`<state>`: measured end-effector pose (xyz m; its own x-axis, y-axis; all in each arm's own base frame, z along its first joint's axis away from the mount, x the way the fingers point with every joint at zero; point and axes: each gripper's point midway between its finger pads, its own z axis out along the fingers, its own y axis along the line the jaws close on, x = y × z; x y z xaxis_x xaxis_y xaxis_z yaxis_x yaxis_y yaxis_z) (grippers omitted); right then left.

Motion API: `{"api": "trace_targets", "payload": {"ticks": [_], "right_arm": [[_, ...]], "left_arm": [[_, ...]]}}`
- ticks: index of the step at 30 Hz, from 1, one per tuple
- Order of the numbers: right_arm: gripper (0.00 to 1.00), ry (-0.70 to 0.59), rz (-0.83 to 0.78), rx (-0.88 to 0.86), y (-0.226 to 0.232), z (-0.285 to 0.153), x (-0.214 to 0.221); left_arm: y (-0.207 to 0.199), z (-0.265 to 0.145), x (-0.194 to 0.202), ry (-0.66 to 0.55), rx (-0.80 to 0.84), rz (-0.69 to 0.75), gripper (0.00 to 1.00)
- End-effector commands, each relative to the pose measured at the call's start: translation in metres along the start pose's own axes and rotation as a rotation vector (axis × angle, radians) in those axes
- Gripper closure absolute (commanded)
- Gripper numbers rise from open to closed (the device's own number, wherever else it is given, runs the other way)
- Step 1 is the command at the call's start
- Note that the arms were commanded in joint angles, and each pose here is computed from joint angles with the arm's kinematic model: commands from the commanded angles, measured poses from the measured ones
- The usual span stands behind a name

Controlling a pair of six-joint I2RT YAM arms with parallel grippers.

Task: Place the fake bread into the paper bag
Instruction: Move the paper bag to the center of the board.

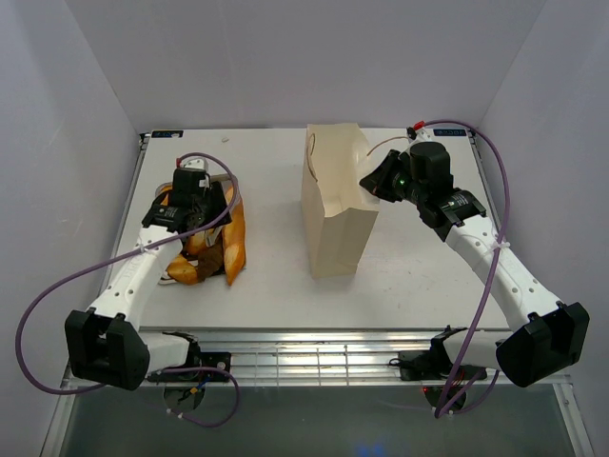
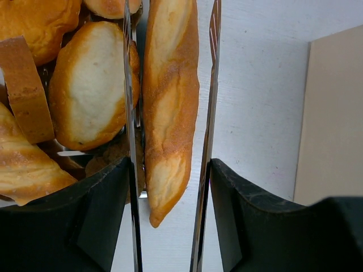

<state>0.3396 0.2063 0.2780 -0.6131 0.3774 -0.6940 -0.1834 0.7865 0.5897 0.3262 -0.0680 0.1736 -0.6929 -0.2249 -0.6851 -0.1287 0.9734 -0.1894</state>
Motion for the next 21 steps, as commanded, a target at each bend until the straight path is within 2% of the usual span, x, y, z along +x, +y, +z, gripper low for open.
{"api": "trace_targets", "payload": {"ticks": [1,11,21], "right_arm": [[0.88,-0.023,-0.031,-0.008,0.003,-0.004,-0.006],[0.88,-0.016,-0.034,-0.010,0.002,-0.002,-0.003],[0.88,-0.017,-0.035,-0.011,0.001,-0.003,-0.002]], "left_arm": [[-0.005,-0.003,-0.027,-0.085,0.003,0.046,0.32],[-0.016,0.020,-0.019,-0.045,0.014,0.100,0.34],[-0.009,0.041,-0.001,0.006,-0.066,0.116,0.35]]}}
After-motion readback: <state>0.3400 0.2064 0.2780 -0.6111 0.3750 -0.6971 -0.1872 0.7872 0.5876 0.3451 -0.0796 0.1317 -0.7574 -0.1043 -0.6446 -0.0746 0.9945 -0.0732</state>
